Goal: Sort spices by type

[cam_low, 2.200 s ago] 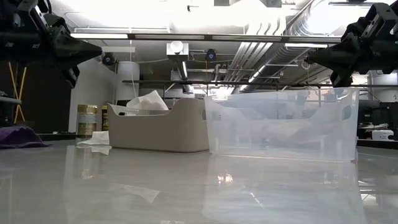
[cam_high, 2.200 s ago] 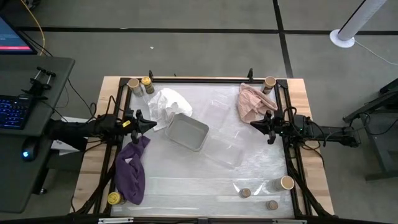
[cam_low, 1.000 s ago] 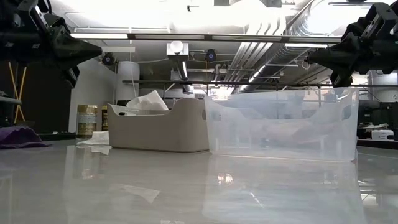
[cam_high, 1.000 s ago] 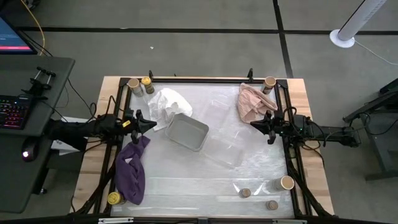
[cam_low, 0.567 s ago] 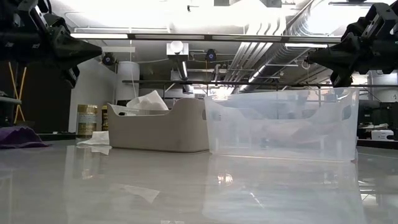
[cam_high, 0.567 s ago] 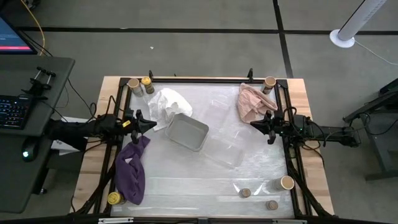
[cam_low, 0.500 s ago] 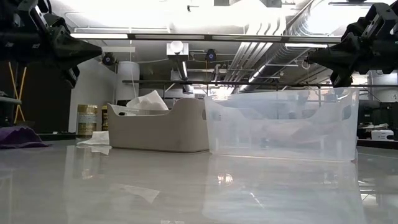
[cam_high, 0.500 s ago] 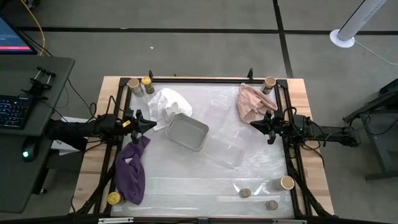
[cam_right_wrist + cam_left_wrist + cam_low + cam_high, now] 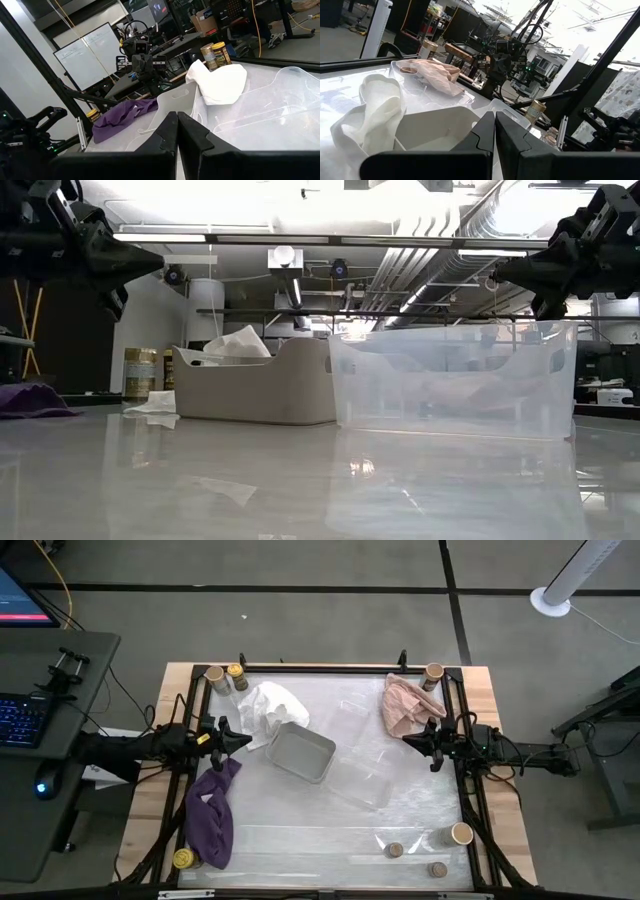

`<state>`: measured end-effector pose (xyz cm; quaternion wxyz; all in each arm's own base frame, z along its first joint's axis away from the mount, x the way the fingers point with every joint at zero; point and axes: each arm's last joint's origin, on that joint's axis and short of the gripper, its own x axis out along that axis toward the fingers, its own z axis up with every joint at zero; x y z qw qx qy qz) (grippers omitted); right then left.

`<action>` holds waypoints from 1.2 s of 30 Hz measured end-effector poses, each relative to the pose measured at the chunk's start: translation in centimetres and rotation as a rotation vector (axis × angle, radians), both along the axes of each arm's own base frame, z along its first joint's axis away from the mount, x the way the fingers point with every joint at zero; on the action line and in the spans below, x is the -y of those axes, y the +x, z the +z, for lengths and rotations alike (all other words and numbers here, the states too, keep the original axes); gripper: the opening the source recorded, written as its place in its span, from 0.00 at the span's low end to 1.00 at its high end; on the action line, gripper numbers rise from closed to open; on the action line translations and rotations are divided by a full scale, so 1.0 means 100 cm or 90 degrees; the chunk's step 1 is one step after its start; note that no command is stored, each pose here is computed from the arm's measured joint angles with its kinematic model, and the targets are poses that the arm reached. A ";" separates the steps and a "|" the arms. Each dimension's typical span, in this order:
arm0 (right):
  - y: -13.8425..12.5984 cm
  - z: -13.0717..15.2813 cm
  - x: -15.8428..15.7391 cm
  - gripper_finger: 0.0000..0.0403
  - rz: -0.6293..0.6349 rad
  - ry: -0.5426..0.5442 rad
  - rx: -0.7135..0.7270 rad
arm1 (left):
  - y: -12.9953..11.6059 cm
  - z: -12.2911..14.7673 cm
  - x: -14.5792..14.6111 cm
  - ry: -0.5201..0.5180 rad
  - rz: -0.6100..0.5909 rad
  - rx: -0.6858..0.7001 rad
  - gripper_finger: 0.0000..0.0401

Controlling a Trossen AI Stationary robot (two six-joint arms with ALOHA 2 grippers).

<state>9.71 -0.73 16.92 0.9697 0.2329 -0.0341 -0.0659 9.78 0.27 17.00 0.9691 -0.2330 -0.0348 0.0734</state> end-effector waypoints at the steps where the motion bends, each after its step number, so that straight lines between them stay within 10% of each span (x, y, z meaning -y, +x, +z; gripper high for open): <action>1: 0.000 0.000 0.000 0.00 0.000 0.000 0.000 | 0.000 0.000 0.000 0.000 0.000 0.000 0.01; 8: -0.001 0.007 0.002 0.00 -0.053 -0.075 0.030 | 0.000 0.000 0.000 0.000 0.000 0.000 0.01; 16: -0.014 0.040 0.013 0.00 -0.241 0.310 0.383 | 0.000 0.000 0.000 0.000 0.000 0.000 0.01; 22: -0.019 0.104 0.008 0.00 -0.137 0.208 0.488 | 0.000 0.000 0.000 0.000 0.000 0.000 0.01; 29: 0.017 0.199 0.009 0.00 -0.176 0.047 0.132 | 0.000 0.000 0.000 0.000 0.000 0.000 0.01; 36: 0.046 0.246 0.009 0.18 -0.182 0.089 -0.297 | 0.000 0.000 0.000 0.000 0.000 0.000 0.01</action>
